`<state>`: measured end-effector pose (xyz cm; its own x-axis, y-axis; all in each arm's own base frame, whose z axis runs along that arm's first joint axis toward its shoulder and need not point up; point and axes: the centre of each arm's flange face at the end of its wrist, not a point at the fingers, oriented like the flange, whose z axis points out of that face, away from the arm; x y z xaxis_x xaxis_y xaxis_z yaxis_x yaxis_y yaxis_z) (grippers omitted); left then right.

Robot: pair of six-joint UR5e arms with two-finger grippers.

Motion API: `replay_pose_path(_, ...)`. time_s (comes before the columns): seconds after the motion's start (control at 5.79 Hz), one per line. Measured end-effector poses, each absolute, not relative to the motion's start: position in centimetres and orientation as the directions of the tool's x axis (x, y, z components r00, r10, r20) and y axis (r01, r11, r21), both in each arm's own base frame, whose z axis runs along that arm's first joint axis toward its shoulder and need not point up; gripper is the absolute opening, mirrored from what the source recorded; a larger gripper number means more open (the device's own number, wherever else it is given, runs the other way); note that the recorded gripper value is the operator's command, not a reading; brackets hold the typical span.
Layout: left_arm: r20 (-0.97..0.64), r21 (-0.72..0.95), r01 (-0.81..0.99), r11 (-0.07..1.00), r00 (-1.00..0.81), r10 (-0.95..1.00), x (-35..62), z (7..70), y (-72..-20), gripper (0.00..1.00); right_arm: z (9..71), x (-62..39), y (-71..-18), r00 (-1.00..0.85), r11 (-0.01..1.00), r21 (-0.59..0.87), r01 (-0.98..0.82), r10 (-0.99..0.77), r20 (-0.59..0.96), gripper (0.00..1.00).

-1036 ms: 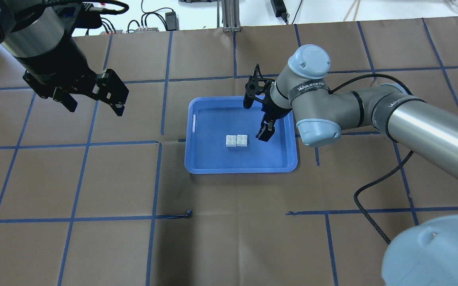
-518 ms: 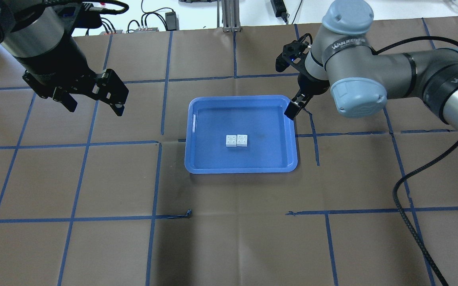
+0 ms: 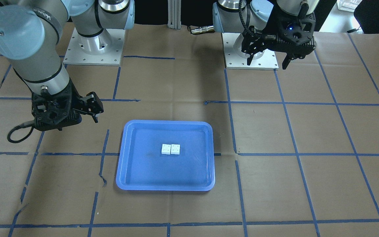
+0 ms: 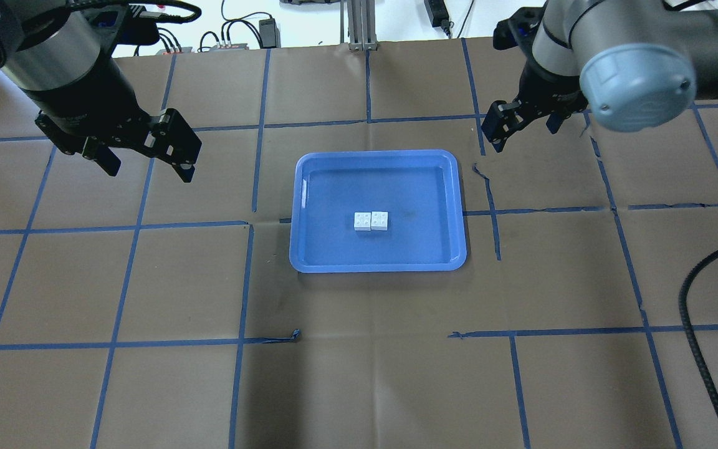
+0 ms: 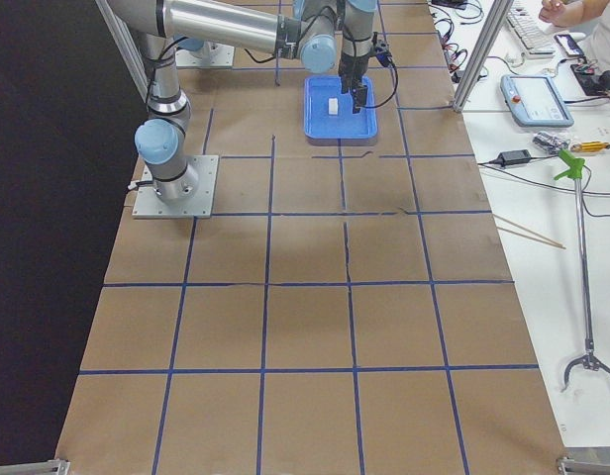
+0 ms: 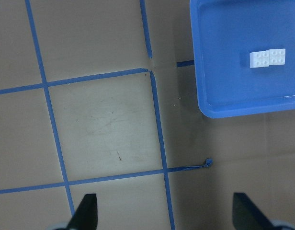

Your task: Assemble white blocks and place on blue tray

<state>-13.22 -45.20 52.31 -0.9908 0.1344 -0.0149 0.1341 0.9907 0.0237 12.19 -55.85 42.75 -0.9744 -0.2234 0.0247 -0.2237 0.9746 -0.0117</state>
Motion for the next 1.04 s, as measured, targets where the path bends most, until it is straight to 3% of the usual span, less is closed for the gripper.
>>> replay_pose_path(0.52,-0.018,0.025,0.134,0.991,-0.991,0.135,-13.2,52.4,-45.1,0.99,51.2,10.8,-54.6,-0.997,0.995,0.062,-0.08,-0.081,0.018,1.0)
replay_pose_path(1.04,-0.018,0.025,0.134,0.991,-0.991,0.135,-13.2,52.4,-45.0,0.99,54.5,11.5,-51.8,-0.996,0.994,0.068,0.086,0.085,0.025,1.0)
